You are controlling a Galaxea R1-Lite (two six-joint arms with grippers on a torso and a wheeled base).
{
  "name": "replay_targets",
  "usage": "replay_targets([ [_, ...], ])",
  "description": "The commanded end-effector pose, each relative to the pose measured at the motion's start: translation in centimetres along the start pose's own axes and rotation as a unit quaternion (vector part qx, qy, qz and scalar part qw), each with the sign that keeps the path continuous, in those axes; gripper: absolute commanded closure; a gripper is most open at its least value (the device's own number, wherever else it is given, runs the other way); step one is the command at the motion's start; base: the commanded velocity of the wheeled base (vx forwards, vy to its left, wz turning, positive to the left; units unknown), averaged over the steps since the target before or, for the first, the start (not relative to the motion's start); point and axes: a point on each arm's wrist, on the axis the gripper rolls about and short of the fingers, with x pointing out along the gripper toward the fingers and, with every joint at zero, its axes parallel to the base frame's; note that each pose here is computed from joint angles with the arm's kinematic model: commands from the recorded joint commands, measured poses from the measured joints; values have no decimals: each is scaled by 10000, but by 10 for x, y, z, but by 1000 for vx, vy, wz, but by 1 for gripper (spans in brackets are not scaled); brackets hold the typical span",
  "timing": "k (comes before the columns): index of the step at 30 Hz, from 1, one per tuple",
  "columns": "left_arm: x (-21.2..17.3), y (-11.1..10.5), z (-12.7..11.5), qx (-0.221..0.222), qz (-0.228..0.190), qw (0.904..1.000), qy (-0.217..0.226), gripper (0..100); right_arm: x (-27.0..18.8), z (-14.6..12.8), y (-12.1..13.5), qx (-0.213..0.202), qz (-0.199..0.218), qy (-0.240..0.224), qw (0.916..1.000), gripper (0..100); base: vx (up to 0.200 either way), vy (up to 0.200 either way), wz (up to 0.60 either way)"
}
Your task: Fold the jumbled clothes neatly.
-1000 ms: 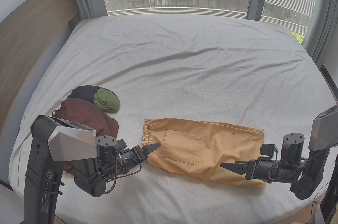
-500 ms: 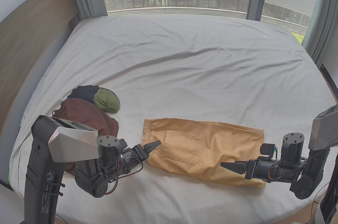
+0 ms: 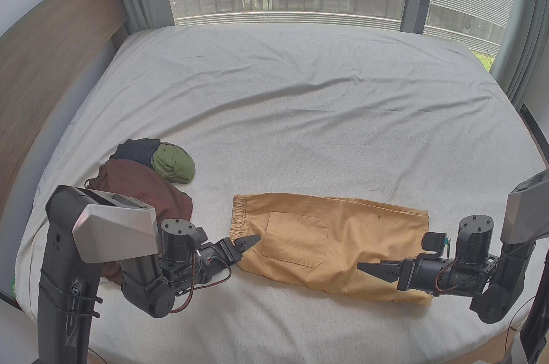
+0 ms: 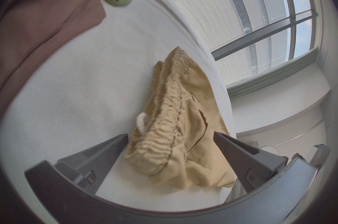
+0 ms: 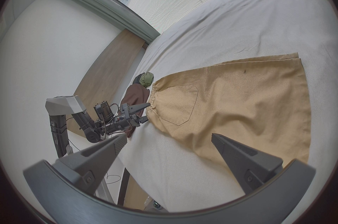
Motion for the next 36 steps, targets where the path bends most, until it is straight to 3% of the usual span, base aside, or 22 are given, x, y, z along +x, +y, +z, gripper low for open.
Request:
replay_targets([
  [1,8,-6,1,45,-142,9999,-14,0,1,1,0,-11,15,-22,10000,0,0,0,0],
  [14,10,-4,3,1,-175,9998,-70,0,2,2,0,-14,23,-50,10000,0,0,0,0],
  [15,10,-4,3,-25,-171,9998,-76,100,1,3,0,-17,25,-67,10000,0,0,0,0],
  [27,9,3,-2,77,-291,9990,-322,100,2,3,0,-9,27,-56,10000,0,0,0,0],
  [32,1,2,11,78,-222,9980,-591,100,2,2,0,-6,23,-50,10000,0,0,0,0],
  [36,-20,5,20,385,-42,9973,-629,100,2,3,0,-14,21,-61,10000,0,0,0,0],
])
